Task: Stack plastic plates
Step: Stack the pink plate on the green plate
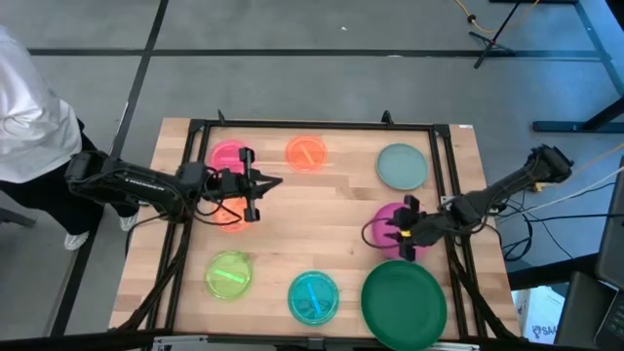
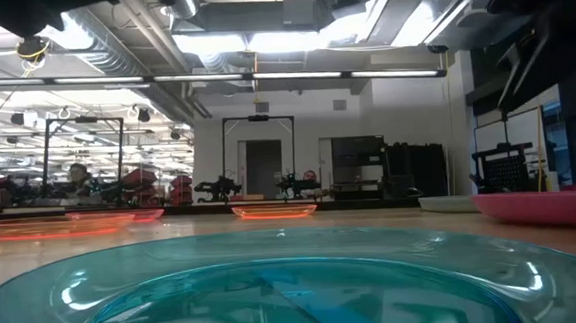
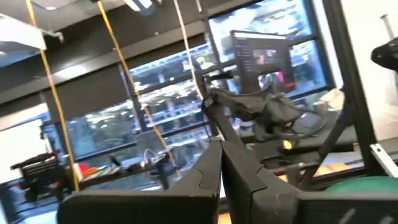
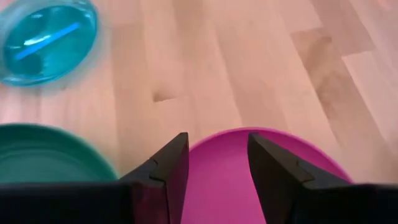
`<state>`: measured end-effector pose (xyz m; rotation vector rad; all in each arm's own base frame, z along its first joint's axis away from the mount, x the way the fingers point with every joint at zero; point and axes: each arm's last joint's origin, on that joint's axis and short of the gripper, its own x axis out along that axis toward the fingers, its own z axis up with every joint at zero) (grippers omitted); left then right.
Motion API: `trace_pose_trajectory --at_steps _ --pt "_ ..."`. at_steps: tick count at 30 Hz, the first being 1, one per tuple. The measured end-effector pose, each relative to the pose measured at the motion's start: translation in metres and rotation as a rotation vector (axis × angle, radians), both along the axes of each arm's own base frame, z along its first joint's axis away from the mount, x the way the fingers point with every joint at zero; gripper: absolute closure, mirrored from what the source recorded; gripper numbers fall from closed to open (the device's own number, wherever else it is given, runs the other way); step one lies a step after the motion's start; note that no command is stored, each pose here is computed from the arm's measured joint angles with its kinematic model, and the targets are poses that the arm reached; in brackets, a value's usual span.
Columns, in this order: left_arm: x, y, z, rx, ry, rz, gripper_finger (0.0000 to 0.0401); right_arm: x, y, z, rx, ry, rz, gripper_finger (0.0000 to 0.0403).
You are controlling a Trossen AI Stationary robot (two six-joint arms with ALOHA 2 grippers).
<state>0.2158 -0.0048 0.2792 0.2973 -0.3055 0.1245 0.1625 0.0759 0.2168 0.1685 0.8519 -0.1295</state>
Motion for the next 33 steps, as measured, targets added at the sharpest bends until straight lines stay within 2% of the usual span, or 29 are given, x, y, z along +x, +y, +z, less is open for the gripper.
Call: trace_pose_trajectory --at_steps 9,16,25,33 --pt "0.002 0.008 -0.003 -0.051 0.01 0.022 0.0395 0.016 -0.021 -0.011 -0.117 0.091 0.015 0.0251" --pt "0.002 0.013 -0.003 -0.103 0.007 0.027 0.0395 0.024 -0.057 -0.026 -0.204 0.273 0.099 0.0251" --pt "0.003 0.012 -0.003 -0.1 0.011 0.027 0.0395 0.035 -0.092 -0.051 -0.191 0.451 0.145 0.0251" --pt "0.003 0.012 -0.003 -0.1 0.011 0.028 0.0395 0.039 -0.105 -0.067 -0.144 0.531 0.215 0.0252"
